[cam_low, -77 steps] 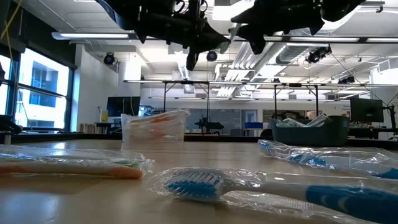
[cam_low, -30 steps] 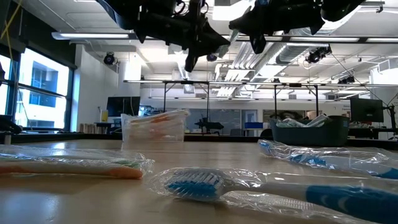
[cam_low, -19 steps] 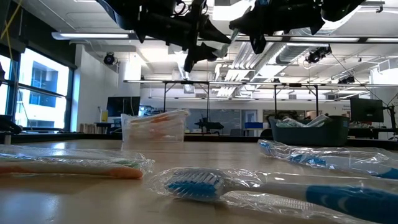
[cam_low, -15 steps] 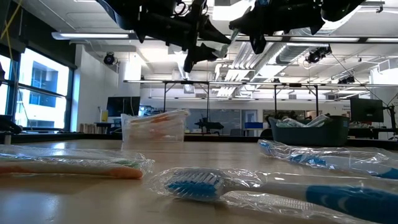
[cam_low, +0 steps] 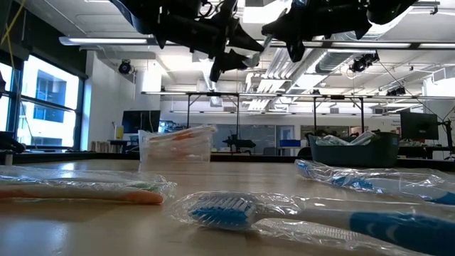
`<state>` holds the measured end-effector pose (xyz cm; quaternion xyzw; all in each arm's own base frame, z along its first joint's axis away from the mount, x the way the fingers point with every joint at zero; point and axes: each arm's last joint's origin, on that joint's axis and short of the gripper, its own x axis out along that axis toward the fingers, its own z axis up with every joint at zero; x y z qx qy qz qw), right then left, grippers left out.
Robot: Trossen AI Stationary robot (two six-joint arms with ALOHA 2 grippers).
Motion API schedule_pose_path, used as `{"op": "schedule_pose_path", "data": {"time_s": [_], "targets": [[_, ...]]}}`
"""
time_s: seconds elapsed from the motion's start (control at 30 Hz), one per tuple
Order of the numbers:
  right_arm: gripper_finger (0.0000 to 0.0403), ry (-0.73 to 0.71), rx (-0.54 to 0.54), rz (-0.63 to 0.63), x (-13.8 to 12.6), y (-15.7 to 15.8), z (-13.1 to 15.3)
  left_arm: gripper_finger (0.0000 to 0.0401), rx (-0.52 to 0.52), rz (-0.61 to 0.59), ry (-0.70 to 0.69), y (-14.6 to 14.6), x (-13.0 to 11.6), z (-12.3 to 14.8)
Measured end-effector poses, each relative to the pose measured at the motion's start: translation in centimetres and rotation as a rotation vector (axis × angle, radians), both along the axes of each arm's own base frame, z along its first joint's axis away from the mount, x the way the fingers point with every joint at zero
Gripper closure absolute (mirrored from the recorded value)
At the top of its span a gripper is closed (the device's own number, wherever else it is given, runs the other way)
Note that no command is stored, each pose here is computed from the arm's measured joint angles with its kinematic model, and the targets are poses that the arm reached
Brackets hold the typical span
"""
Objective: Pick & Place Toothbrushes
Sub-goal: Put the top green toothbrush into the blue bin
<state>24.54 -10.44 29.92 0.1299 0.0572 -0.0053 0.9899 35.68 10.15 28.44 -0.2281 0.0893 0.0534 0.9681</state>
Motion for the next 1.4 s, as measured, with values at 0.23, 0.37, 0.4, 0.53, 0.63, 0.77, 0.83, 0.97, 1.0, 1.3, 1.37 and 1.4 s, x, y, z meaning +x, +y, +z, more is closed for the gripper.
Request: {"op": "schedule_pose_path", "data": {"time_s": [0.23,0.37,0.4,0.53,0.63,0.77,0.83,0.97,1.0,1.3,1.37,1.4], "targets": [[0.0388,0.068,0.032,-0.03,-0.9,-0.3,-0.3,0.0223,0.072,-0.008,0.007,0.0,0.0,-0.1],[0.0388,0.119,0.008,-0.08,-2.0,-0.2,-0.1,0.0223,0.08,0.018,0.042,0.2,-1.0,-1.0],[0.0388,0.13,-0.003,-0.096,-2.3,-0.1,0.0,0.0223,0.085,0.033,0.038,0.2,-1.4,-1.0],[0.0388,0.196,-0.02,-0.18,-4.2,0.0,0.4,0.0223,0.104,0.118,0.041,-0.3,-3.8,-1.0],[0.0388,0.255,-0.038,-0.289,-5.7,0.0,0.5,0.0223,0.11,0.17,0.034,-0.8,-5.8,-0.9],[0.0388,0.354,-0.047,-0.473,-7.5,-0.2,0.3,0.0223,0.118,0.185,-0.05,-1.5,-8.2,-0.8],[0.0388,0.404,-0.053,-0.56,-8.1,-0.5,0.1,0.0223,0.129,0.189,-0.098,-1.8,-9.2,-1.0],[0.0388,0.495,-0.055,-0.699,-8.8,-1.3,-0.6,0.0223,0.132,0.192,-0.138,-2.3,-10.6,-1.5],[0.0388,0.506,-0.056,-0.729,-8.9,-1.5,-0.6,0.0223,0.126,0.192,-0.132,-2.4,-10.8,-1.7],[0.0388,0.738,0.025,-0.847,-9.5,-4.5,-3.6,0.0223,0.097,0.195,-0.134,-2.4,-10.9,-1.8],[0.0388,0.801,0.05,-0.848,-9.5,-4.9,-4.5,0.0223,0.092,0.195,-0.138,-2.4,-10.9,-1.8],[0.0388,0.829,0.061,-0.847,-9.5,-5.0,-4.8,0.0223,0.088,0.195,-0.139,-2.4,-10.9,-1.8]]}}
